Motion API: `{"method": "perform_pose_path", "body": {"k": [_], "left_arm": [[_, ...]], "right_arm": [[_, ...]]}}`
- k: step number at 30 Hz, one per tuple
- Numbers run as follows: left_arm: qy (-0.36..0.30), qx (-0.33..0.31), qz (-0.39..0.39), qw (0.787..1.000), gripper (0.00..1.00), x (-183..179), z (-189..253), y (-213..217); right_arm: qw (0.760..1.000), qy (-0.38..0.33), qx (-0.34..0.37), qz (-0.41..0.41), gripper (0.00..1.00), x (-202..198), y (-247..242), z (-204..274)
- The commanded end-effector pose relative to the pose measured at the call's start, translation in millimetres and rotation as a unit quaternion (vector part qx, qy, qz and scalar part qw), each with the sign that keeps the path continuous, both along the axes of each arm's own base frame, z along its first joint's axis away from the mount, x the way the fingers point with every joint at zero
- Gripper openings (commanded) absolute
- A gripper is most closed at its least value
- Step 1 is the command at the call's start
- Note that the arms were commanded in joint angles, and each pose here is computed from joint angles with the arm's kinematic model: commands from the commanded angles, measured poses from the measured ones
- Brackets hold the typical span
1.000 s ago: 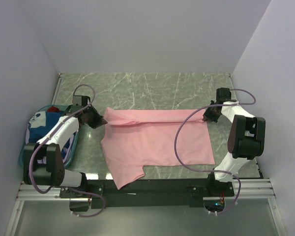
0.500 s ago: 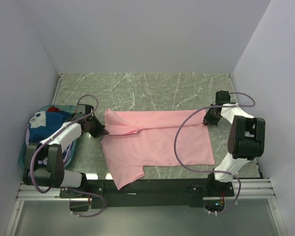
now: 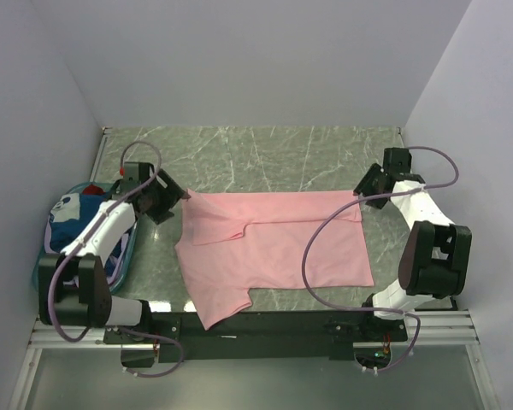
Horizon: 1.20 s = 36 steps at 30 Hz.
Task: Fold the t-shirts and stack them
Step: Fold the tshirt
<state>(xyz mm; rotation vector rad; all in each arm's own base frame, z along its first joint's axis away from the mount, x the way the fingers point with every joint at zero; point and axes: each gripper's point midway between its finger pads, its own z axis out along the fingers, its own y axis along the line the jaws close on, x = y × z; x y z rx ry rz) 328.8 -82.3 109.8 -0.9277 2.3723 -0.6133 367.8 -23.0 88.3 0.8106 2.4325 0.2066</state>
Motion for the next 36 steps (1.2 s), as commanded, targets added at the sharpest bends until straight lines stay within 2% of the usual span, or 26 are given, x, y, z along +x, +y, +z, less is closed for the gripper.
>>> {"method": "perform_pose_path", "body": {"k": [1,7,16,21,24,25,29,33,36], "left_arm": [[-0.045,0.018,-0.011,0.999,0.82,39,21,5],[-0.040,0.026,-0.044,0.998,0.73,80,8,0],[-0.015,0.006,-0.065,0.998,0.64,107,-20,-10],[-0.009,0.007,-0.062,0.998,0.51,118,-37,-11],[0.010,0.033,-0.046,0.998,0.33,119,-53,1],[0.016,0.044,-0.037,0.998,0.25,118,-57,7],[0.021,0.065,-0.003,0.998,0.08,117,-65,29],[0.026,0.077,0.005,0.997,0.08,119,-72,37],[0.018,0.086,0.003,0.996,0.15,124,-70,40]], "right_arm": [[0.998,-0.056,0.016,0.018,0.56,26,8,27],[0.995,-0.070,0.058,0.041,0.49,46,22,19],[0.993,-0.047,0.098,0.040,0.45,64,30,-12],[0.992,-0.036,0.114,0.027,0.45,68,24,-28],[0.992,-0.027,0.123,0.010,0.44,68,17,-40],[0.992,-0.025,0.126,0.004,0.44,68,12,-44],[0.992,-0.019,0.124,-0.008,0.43,66,3,-52],[0.993,-0.014,0.119,-0.012,0.43,65,-3,-57],[0.993,-0.013,0.116,-0.010,0.43,68,-5,-59]]}}
